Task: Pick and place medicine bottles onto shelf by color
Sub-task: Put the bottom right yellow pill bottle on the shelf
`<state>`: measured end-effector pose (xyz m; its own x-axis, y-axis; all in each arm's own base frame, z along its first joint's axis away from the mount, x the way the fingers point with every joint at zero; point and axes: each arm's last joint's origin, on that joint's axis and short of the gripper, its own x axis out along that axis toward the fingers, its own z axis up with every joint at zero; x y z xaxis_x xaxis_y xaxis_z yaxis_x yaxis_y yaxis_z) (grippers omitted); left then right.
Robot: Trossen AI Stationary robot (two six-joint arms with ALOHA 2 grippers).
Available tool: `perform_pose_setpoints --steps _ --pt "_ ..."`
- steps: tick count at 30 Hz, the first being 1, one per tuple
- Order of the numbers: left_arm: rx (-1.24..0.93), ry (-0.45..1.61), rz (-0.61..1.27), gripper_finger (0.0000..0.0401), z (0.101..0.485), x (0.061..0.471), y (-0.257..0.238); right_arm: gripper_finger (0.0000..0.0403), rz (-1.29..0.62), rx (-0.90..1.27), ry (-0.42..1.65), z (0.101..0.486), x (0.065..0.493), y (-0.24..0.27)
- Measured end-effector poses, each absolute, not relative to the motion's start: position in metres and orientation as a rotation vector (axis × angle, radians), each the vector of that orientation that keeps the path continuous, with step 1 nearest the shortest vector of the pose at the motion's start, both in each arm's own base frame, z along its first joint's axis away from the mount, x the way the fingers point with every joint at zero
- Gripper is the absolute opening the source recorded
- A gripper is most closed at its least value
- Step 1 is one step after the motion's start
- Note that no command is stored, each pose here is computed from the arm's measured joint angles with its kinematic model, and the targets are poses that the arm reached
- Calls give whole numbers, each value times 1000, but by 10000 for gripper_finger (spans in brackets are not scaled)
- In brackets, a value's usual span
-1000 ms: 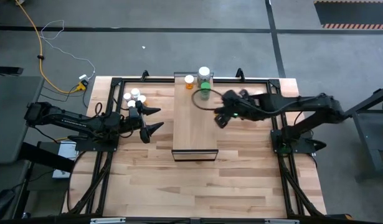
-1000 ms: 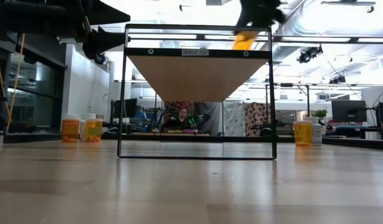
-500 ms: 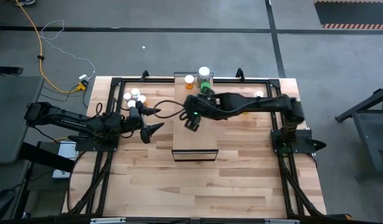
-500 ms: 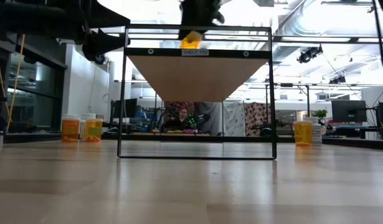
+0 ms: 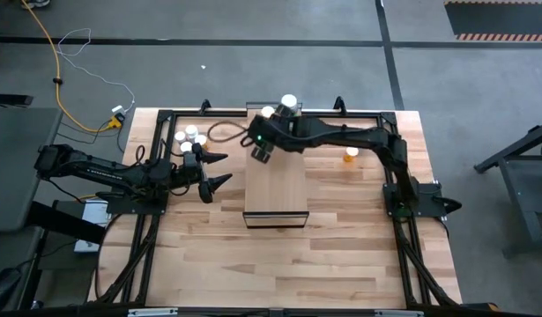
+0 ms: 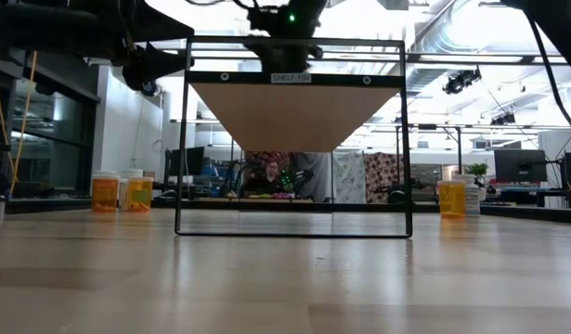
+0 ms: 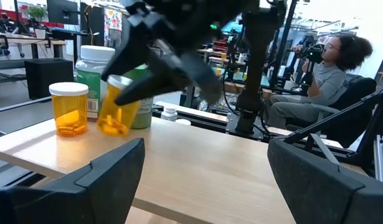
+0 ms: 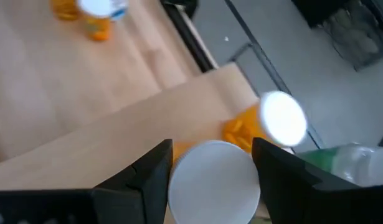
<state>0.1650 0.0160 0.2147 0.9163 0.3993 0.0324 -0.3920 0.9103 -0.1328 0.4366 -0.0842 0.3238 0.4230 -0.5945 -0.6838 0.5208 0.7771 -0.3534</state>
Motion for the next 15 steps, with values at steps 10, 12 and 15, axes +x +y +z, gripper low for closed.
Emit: perform_pose_setpoints --steps 10,12,15 --pt "-125 -61 409 330 215 165 16 191 -708 31 894 322 430 -117" --pt "-125 -60 409 330 215 165 16 191 -711 41 892 322 429 -118" --pt "-125 -60 410 330 215 165 16 191 -688 54 894 322 429 -118"
